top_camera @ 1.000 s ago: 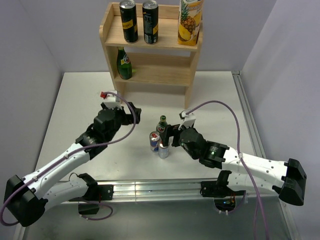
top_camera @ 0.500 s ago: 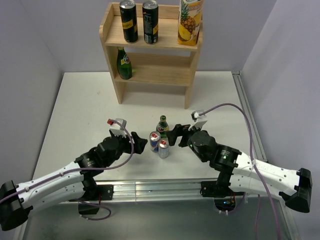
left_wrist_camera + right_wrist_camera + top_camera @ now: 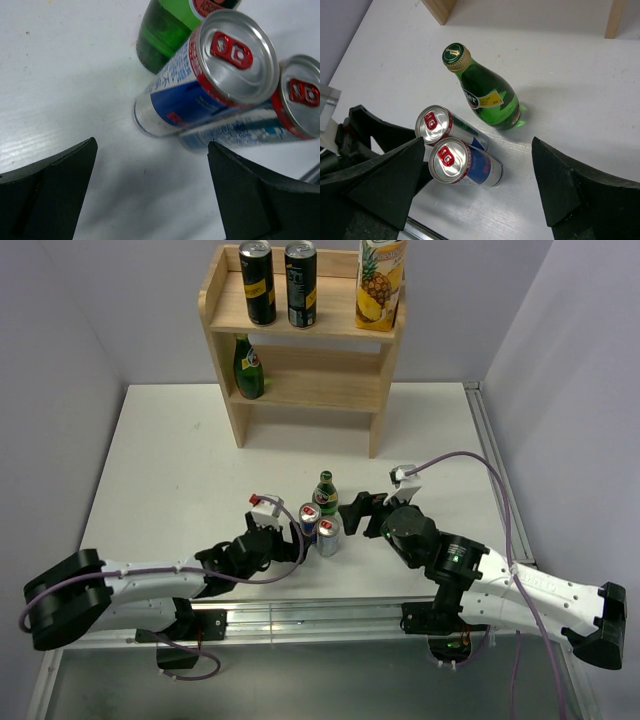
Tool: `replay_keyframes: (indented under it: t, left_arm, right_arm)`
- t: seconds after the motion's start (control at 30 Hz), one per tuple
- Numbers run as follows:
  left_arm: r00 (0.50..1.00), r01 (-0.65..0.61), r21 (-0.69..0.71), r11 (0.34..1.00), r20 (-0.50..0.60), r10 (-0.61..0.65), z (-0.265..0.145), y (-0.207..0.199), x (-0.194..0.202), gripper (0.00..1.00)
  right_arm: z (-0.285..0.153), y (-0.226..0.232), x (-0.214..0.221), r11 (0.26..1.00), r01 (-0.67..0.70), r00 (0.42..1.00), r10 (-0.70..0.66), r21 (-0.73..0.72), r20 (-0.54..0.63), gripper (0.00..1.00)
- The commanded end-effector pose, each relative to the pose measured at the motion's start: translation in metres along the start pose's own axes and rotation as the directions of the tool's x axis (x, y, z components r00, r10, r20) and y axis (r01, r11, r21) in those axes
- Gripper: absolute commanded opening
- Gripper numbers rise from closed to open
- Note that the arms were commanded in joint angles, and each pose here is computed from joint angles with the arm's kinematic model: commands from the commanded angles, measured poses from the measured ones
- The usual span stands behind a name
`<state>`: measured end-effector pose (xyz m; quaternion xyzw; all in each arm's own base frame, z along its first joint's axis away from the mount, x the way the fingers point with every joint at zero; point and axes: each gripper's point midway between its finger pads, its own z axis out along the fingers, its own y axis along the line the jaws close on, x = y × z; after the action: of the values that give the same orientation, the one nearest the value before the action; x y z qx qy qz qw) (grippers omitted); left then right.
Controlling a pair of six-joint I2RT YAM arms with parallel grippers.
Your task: Place and organize the beverage onto the shelf
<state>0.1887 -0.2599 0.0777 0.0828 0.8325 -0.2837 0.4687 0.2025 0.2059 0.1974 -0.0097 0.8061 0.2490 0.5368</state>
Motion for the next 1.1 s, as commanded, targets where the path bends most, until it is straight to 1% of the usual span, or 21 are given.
replay_keyframes:
  t: [0.0, 0.23, 0.3, 0.43, 0.6, 0.8, 0.83, 0.9, 1.0, 1.03, 1.07]
  left_arm:
    - [0.986, 0.049, 0.026, 0.998, 0.156, -0.052, 0.017, -0.026, -0.044, 0.99]
    - [0.985, 0.011, -0.028, 1.000, 0.175, -0.006, 0.047, -0.026, -0.038, 0.99]
    - [0.980, 0.014, -0.028, 1.000, 0.198, -0.008, 0.052, -0.030, -0.045, 0.99]
    - [0.982, -0.002, -0.049, 0.999, 0.187, 0.011, 0.067, -0.032, -0.039, 0.99]
    - [0.979, -0.004, -0.062, 0.998, 0.205, 0.016, 0.080, -0.033, -0.038, 0.99]
    - [0.974, -0.015, -0.094, 0.995, 0.222, 0.036, 0.090, -0.031, -0.039, 0.96]
    - [0.974, -0.016, -0.102, 0.995, 0.225, 0.038, 0.091, -0.030, -0.038, 0.94]
    - [0.970, -0.011, -0.125, 0.992, 0.238, 0.041, 0.093, -0.026, -0.041, 0.87]
    - [0.969, -0.012, -0.152, 0.988, 0.244, 0.050, 0.094, -0.023, -0.042, 0.74]
    - [0.968, -0.011, -0.155, 0.988, 0.247, 0.049, 0.094, -0.023, -0.044, 0.67]
    - [0.968, -0.014, -0.162, 0.987, 0.245, 0.054, 0.094, -0.021, -0.044, 0.62]
  right_arm:
    - [-0.001, -0.003, -0.002, 1.000, -0.019, 1.000, 0.019, 0.011, 0.019, 0.94]
    - [-0.002, -0.008, 0.001, 1.000, -0.012, 1.000, 0.012, 0.016, 0.016, 0.94]
    - [-0.003, -0.010, 0.003, 1.000, -0.011, 1.000, 0.011, 0.017, 0.015, 0.94]
    - [-0.002, -0.012, 0.007, 1.000, -0.007, 1.000, 0.007, 0.021, 0.010, 0.94]
    - [0.000, -0.011, 0.010, 1.000, -0.009, 1.000, 0.009, 0.015, 0.005, 0.94]
    - [0.002, -0.009, 0.013, 1.000, -0.007, 1.000, 0.007, 0.008, -0.004, 0.94]
    - [0.002, -0.009, 0.014, 1.000, -0.006, 1.000, 0.006, 0.008, -0.006, 0.94]
    - [0.003, -0.010, 0.015, 1.000, -0.008, 1.000, 0.008, 0.008, -0.007, 0.94]
    - [0.003, -0.010, 0.016, 1.000, -0.007, 1.000, 0.008, 0.009, -0.011, 0.94]
    - [0.004, -0.010, 0.018, 1.000, -0.005, 1.000, 0.005, 0.010, -0.015, 0.94]
    - [0.004, -0.009, 0.018, 1.000, -0.007, 1.000, 0.007, 0.007, -0.013, 0.94]
